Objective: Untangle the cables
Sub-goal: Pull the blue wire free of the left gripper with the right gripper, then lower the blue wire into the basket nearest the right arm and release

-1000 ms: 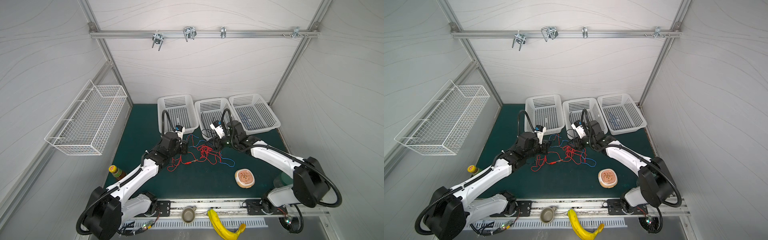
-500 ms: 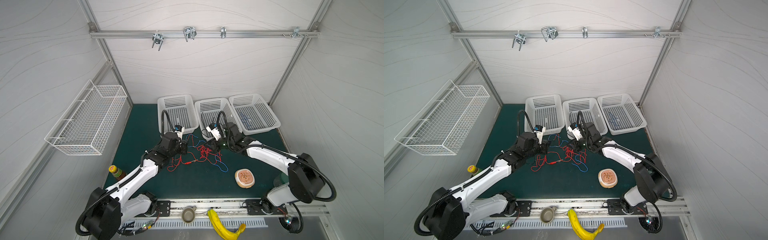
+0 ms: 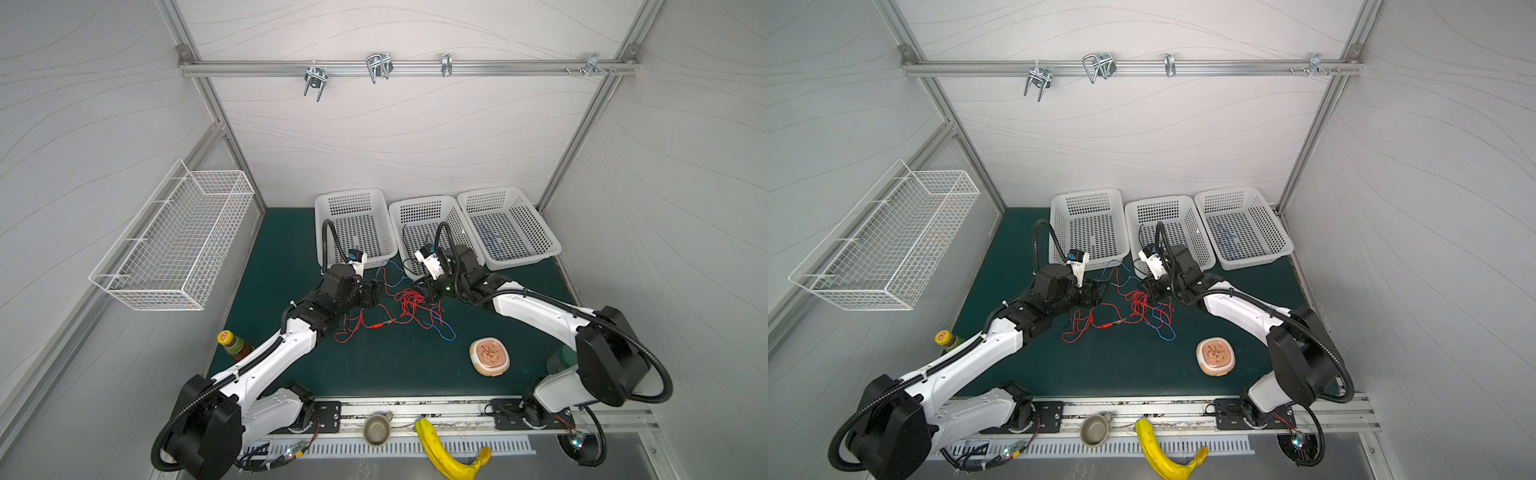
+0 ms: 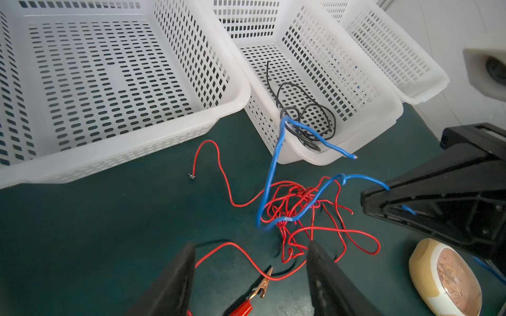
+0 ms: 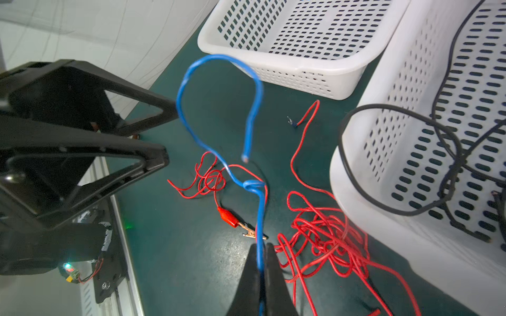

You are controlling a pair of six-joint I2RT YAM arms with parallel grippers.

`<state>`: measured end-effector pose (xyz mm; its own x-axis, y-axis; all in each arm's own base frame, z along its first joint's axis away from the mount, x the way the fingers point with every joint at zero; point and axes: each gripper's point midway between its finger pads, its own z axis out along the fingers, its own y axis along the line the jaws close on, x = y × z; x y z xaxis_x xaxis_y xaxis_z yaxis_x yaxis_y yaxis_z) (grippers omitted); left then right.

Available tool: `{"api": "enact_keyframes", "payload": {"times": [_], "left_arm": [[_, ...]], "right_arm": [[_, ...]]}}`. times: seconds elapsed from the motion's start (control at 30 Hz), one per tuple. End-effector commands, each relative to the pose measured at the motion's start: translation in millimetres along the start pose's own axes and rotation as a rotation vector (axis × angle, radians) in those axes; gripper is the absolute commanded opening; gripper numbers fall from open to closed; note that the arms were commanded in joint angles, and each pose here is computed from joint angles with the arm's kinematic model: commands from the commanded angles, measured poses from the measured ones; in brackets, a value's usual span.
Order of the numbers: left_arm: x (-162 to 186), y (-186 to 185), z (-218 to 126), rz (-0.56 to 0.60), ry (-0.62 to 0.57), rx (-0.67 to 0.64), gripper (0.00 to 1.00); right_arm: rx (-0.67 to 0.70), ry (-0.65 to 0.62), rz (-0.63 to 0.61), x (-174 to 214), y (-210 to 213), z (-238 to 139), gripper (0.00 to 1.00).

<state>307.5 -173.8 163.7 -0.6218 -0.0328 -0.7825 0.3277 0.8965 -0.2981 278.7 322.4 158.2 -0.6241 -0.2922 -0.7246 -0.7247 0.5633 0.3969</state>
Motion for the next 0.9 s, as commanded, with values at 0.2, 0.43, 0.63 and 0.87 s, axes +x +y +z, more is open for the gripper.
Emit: {"api": "enact_keyframes", "payload": {"times": [0.2,0.43,0.63,0.87], "left_arm": [[-17.2,-5.5,-10.8,0.016,-0.092,0.022,0.64],[-11.2,-1.8,-11.4,0.015,-0.082,0.009,0.63],[-8.8,0.6,-7.0,0.005,-0.084,0.002,0.63],[-8.0,2.3,-5.6,0.018,-0.063,-0.013,0.63]], "right_arm": [[0.289,-0.15,0.025,-39.2,-58.5,-47.3,0.0],[0.587,-0.274,0.142,-55.7,-139.4,-117.0,0.0],[0.837,-0.396,0.229,-67.9,-207.7,-174.3,0.0],[0.943,-0.375,0.322,-76.8,-279.3,-189.9,0.0]]}}
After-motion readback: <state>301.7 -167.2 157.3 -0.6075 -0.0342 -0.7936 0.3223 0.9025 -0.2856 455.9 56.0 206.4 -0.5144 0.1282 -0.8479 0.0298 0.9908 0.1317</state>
